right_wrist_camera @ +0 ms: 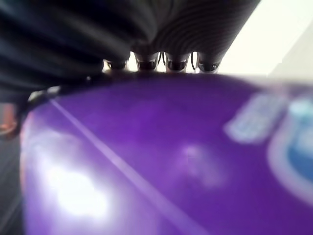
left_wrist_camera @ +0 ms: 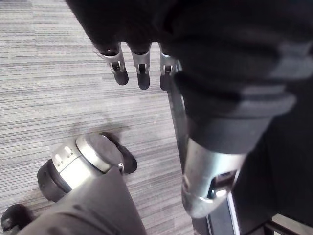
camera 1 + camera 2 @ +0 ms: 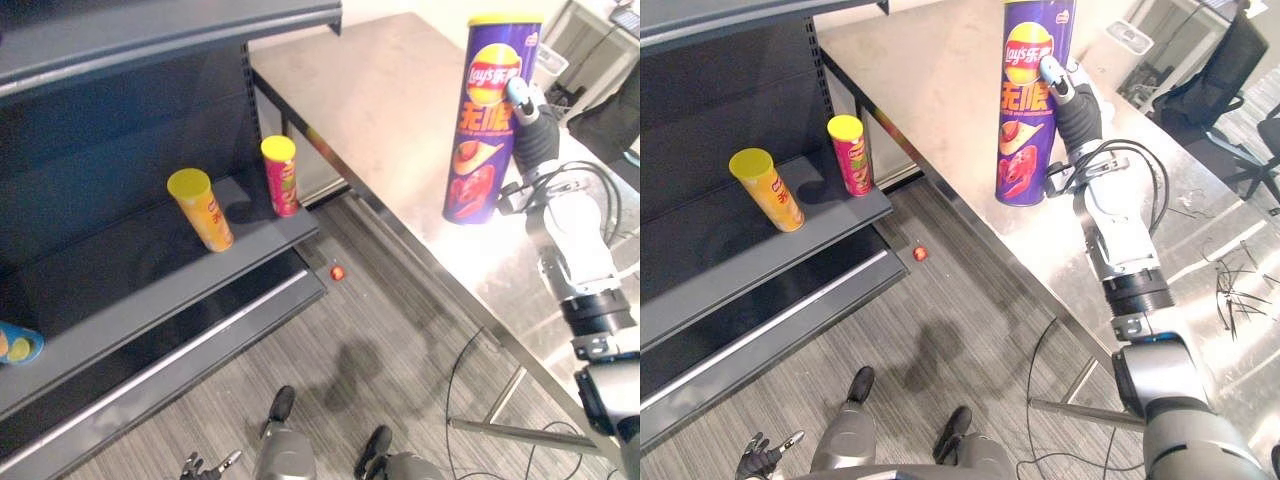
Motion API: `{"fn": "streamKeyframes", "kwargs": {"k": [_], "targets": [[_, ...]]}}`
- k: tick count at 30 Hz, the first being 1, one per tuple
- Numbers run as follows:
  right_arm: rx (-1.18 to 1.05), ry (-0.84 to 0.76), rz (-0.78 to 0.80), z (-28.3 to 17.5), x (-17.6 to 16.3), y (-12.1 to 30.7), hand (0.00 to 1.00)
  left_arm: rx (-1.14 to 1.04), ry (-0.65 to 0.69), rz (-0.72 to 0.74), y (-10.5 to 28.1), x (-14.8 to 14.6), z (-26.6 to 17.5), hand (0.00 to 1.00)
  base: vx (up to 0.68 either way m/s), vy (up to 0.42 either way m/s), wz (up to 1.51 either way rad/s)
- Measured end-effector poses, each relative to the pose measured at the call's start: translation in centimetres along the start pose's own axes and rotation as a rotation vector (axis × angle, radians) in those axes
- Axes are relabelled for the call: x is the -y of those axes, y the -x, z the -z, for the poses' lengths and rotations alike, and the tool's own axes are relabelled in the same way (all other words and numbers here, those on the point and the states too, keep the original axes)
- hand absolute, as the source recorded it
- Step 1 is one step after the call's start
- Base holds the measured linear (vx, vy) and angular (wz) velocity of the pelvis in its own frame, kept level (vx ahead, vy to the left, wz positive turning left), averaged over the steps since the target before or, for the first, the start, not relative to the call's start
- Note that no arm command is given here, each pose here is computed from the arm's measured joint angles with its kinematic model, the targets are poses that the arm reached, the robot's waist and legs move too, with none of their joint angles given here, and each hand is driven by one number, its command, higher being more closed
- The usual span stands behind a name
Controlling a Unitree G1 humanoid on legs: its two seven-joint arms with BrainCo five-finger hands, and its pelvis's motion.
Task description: Put the gum and the chips on the shelf.
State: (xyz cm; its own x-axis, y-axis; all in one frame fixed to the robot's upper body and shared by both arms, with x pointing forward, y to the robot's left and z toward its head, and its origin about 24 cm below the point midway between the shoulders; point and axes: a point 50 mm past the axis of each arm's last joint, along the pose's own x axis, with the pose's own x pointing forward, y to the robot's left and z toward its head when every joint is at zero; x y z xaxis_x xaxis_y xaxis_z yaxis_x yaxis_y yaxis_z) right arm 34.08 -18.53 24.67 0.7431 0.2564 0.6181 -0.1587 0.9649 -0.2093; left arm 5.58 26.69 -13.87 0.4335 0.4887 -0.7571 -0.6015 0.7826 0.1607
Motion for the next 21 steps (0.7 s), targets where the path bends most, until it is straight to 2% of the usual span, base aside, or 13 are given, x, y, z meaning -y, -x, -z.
{"fn": "streamKeyframes", "kwargs": {"k": [14,21], "targets": [[0.179,-0.218,0.131,-2.0,-3.8,2.2,1.0,-0.082,0.038,-0.055,0.6,0.5,2.3,0.0,0.0,-0.011,-0.1],[0.16,-0.233,0.133,-1.6,-4.7,3.8,1.0,-0.098,0.057,-0.044,0.8,1.3,2.6,0.0,0.01,-0.007,-0.12]]}}
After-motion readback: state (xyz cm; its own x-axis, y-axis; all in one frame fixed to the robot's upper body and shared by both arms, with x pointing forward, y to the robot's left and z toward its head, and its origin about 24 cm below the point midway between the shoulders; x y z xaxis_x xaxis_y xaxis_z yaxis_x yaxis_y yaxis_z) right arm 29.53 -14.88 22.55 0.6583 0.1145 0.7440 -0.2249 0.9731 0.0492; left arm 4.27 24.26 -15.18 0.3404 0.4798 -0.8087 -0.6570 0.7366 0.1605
